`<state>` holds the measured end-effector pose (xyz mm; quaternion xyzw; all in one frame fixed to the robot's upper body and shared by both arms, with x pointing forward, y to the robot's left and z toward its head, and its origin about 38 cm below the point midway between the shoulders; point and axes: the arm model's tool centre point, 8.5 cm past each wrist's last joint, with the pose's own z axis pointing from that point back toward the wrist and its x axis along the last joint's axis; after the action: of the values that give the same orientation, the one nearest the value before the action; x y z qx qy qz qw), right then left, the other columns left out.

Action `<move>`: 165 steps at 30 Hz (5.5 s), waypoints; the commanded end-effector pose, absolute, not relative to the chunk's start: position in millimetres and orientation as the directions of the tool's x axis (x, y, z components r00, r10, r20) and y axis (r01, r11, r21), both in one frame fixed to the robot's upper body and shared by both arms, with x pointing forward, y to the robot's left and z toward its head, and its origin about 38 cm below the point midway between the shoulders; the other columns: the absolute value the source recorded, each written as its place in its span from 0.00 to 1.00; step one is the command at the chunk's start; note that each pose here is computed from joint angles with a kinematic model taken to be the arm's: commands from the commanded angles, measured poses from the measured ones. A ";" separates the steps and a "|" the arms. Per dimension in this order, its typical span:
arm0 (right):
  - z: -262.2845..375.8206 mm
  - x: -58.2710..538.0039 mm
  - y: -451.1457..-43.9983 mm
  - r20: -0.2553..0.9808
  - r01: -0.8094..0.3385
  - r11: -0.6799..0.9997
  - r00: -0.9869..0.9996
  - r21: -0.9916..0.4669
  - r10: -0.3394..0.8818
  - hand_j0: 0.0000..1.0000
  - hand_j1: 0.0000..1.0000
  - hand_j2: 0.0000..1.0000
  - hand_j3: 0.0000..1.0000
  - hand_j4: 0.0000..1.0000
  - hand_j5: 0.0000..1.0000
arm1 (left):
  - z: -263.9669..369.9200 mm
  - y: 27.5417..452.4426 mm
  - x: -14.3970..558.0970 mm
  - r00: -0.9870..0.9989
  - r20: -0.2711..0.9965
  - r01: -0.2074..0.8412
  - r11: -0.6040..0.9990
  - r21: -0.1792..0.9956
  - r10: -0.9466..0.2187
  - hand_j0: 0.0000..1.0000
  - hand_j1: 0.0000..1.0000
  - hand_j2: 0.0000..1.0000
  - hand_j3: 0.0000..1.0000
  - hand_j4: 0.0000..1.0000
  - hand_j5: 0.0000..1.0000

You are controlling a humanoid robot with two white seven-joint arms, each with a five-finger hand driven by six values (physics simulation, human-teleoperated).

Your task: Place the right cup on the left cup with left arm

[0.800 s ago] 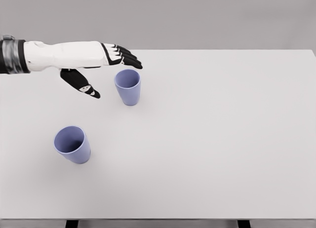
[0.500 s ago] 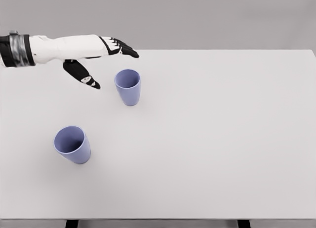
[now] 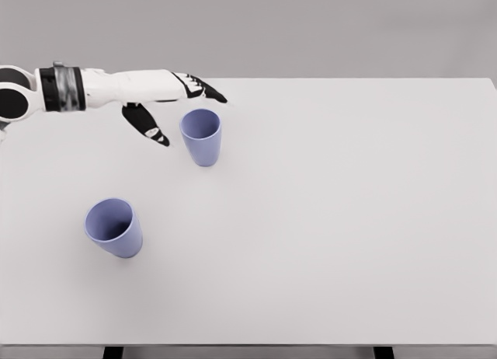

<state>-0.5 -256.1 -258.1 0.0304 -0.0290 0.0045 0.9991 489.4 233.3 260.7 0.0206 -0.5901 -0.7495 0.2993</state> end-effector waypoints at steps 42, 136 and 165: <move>-258.1 -0.5 -256.1 0.058 -0.011 0.998 0.998 0.061 0.007 1.00 1.00 1.00 1.00 1.00 1.00 | 219.5 224.9 510.6 -0.759 0.379 0.498 -0.097 0.861 -0.530 1.00 1.00 1.00 1.00 1.00 1.00; -258.1 -0.5 -256.1 0.058 -0.011 0.998 0.998 0.061 0.007 1.00 1.00 1.00 1.00 1.00 1.00 | 356.7 344.3 353.7 -0.820 0.275 0.427 -0.217 0.878 -0.503 0.62 0.62 0.62 0.62 0.62 0.62; -258.1 -0.5 -256.1 0.058 -0.011 0.998 0.998 0.061 0.007 1.00 1.00 1.00 1.00 1.00 1.00 | 328.3 346.0 349.1 -0.788 0.354 0.506 -0.203 0.838 -0.503 0.62 0.62 0.62 0.62 0.62 0.62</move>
<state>-0.5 -256.1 -258.1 0.0304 -0.0290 0.0046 0.9991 348.7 345.7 325.9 -0.0018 -0.5381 -0.7782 0.3238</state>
